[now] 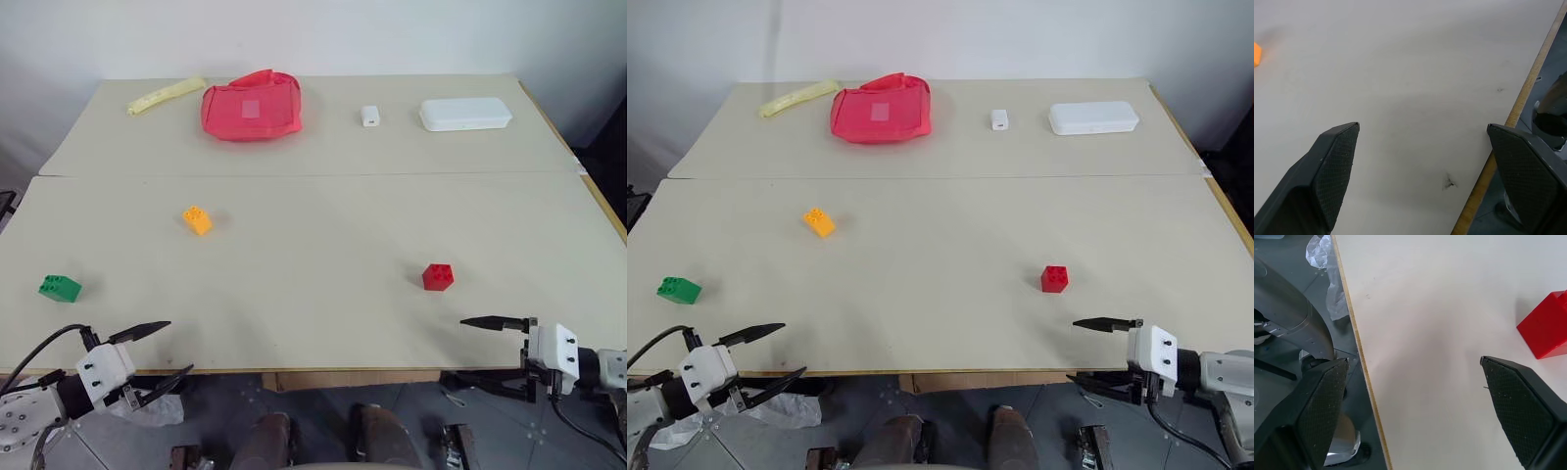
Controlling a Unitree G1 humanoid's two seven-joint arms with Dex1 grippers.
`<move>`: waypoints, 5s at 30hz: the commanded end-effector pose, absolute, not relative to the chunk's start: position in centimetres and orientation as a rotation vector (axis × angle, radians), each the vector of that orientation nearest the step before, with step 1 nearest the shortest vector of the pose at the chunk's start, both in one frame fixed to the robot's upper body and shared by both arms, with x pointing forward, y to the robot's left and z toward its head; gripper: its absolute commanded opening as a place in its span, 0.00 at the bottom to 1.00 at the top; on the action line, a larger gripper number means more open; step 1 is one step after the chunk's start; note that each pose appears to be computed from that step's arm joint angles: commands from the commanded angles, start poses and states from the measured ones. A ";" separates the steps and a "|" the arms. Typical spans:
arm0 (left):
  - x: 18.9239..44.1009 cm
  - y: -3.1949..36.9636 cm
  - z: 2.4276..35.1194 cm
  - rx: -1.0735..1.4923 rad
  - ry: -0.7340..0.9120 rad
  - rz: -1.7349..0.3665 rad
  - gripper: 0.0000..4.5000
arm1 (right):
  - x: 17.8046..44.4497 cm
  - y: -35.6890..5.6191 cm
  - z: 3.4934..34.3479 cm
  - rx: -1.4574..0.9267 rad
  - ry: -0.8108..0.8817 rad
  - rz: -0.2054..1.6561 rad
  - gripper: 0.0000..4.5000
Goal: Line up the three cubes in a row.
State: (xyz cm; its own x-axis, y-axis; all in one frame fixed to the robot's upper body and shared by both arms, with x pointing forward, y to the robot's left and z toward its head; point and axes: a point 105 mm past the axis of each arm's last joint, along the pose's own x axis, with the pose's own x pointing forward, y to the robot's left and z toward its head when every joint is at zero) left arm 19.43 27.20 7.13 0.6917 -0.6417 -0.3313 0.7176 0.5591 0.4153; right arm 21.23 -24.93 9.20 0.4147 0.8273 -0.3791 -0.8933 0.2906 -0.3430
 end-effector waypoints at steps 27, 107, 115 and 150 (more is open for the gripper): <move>27.5 15.2 13.3 0.369 -0.114 -1.217 0.99 | 20.9 -38.6 15.5 -0.615 0.266 0.603 1.00; 22.1 24.3 10.2 0.319 0.031 -0.629 1.00 | 32.8 -8.0 18.0 -0.768 0.141 1.415 0.99; 18.2 31.4 10.1 0.207 -0.010 -0.119 1.00 | 28.3 -9.6 22.0 -0.312 -0.361 1.528 0.99; 23.9 43.2 11.6 0.065 0.154 0.081 0.91 | 25.7 -9.8 16.2 -0.426 -0.382 1.553 1.00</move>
